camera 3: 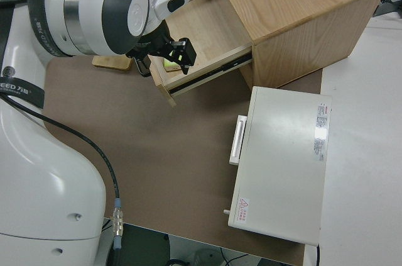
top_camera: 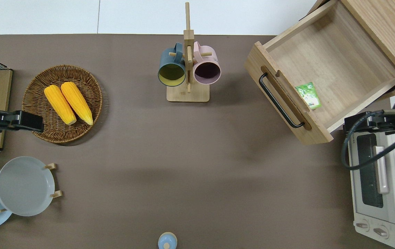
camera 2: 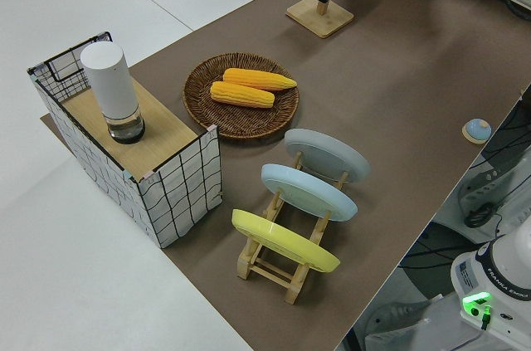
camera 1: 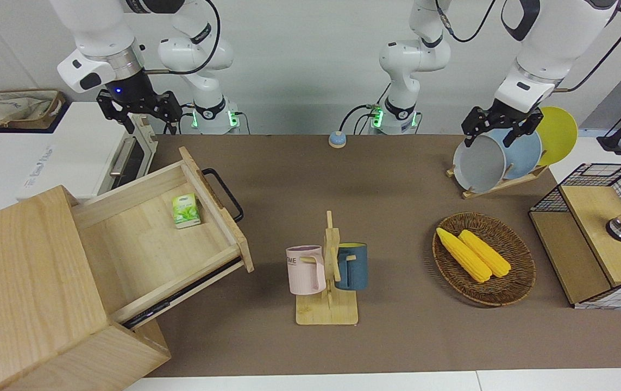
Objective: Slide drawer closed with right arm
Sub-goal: 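Move the right gripper up toward the open wooden drawer's front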
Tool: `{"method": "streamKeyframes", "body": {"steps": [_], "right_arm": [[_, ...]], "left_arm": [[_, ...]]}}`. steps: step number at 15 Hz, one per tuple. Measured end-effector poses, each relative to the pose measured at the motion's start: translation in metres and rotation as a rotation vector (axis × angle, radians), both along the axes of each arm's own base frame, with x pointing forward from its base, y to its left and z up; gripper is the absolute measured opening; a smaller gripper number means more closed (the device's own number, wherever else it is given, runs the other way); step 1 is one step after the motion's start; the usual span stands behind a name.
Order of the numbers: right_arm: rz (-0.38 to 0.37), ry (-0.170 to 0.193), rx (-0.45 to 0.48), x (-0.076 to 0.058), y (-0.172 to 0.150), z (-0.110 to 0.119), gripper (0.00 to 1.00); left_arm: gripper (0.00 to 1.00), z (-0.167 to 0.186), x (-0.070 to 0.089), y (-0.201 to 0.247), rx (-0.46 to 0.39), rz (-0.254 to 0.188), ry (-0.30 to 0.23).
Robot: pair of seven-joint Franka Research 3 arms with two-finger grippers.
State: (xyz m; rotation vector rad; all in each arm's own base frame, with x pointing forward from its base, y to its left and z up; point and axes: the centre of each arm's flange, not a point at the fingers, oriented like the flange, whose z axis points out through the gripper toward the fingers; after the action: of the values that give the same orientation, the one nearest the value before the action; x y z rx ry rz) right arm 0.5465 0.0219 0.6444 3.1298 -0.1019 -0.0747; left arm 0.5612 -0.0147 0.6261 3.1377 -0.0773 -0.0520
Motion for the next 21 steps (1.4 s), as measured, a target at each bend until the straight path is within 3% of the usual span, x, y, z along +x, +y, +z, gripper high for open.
{"method": "streamKeyframes", "body": {"steps": [7,9,12,18,21], "right_arm": [[0.011,-0.003,0.000,-0.0002,0.0042,0.0015,0.99],[0.016,-0.004,-0.002,-0.0001,0.0039,0.0017,0.93],[0.030,-0.005,-0.003,-0.0001,0.0033,0.0025,0.58],[0.039,-0.005,-0.003,-0.0002,0.0032,0.0026,0.01],[0.047,0.005,-0.003,-0.0018,0.0061,0.0027,0.01]], "left_arm": [[1.00,0.0000,0.0000,0.0000,0.000,0.000,0.000],[1.00,0.0000,0.0000,0.0000,0.000,0.000,0.000],[1.00,0.0000,0.0000,0.0000,0.000,0.000,0.000],[1.00,0.0000,0.0000,0.0000,0.000,0.000,0.000],[1.00,0.0000,0.0000,0.0000,0.000,0.000,0.000]]}}
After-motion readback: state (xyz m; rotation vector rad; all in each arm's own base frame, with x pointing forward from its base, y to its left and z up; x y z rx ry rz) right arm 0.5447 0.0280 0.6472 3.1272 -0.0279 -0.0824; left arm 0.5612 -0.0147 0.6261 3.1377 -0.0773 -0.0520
